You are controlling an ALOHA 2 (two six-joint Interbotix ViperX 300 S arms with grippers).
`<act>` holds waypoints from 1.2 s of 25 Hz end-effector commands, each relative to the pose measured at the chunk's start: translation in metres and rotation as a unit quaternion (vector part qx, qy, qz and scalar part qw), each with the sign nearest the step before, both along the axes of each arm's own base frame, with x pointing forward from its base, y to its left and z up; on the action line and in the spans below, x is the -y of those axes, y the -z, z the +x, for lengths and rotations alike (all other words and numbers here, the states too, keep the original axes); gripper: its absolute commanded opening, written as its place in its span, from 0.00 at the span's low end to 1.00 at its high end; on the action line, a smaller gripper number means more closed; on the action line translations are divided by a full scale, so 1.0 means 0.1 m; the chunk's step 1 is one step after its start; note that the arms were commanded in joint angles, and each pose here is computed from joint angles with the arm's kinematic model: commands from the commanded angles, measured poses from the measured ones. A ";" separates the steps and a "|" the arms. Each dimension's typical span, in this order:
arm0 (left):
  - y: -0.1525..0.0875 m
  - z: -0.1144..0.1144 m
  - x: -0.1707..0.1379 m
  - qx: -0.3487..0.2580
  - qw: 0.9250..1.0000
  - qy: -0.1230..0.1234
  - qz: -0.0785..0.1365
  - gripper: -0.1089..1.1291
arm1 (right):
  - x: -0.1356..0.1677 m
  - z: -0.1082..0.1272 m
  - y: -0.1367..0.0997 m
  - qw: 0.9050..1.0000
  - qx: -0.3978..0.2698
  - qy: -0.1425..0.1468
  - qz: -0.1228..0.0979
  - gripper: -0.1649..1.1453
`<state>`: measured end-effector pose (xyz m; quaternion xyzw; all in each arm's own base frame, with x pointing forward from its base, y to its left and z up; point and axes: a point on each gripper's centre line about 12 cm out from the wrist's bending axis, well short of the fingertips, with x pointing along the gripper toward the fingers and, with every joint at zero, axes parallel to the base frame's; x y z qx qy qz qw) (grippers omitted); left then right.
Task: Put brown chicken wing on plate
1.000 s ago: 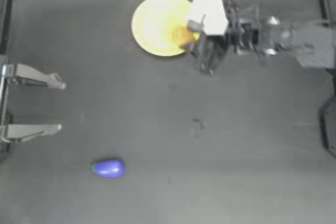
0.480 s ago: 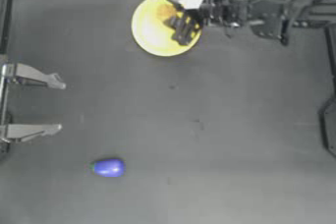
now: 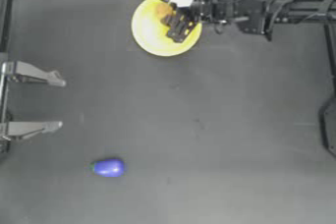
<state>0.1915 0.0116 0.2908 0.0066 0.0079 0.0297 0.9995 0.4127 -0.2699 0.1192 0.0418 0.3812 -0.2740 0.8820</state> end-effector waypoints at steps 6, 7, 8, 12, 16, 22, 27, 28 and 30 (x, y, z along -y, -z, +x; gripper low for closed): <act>-0.05 0.04 -0.01 0.002 1.000 -0.002 -0.001 0.91 | -0.03 0.11 -0.13 1.000 0.007 -0.018 -0.021 0.27; -0.04 0.04 -0.01 0.001 1.000 -0.002 -0.001 0.91 | -0.03 0.11 -0.14 1.000 0.004 -0.020 -0.023 0.31; -0.04 0.04 -0.01 0.002 1.000 -0.002 -0.001 0.91 | -0.04 0.11 -0.13 1.000 -0.001 -0.020 -0.023 0.36; -0.04 0.04 -0.01 0.001 1.000 -0.002 -0.001 0.91 | -0.05 0.12 -0.11 1.000 -0.011 -0.016 -0.022 0.56; -0.04 0.04 -0.02 0.001 1.000 -0.005 -0.001 0.91 | -0.05 0.14 -0.13 1.000 -0.004 -0.015 -0.020 0.77; -0.04 0.04 -0.02 0.001 1.000 -0.005 -0.001 0.91 | -0.03 0.15 -0.15 1.000 0.002 -0.006 -0.014 0.90; -0.03 0.04 -0.02 0.000 1.000 -0.005 0.000 0.91 | -0.08 0.13 -0.31 1.000 0.016 -0.005 -0.016 0.90; -0.03 0.04 -0.02 0.000 1.000 -0.005 -0.001 0.91 | -0.11 0.14 -0.37 1.000 0.021 -0.007 -0.018 0.90; -0.03 0.04 -0.02 0.000 1.000 -0.005 -0.002 0.91 | -0.18 0.13 -0.50 0.999 0.031 -0.011 -0.022 0.90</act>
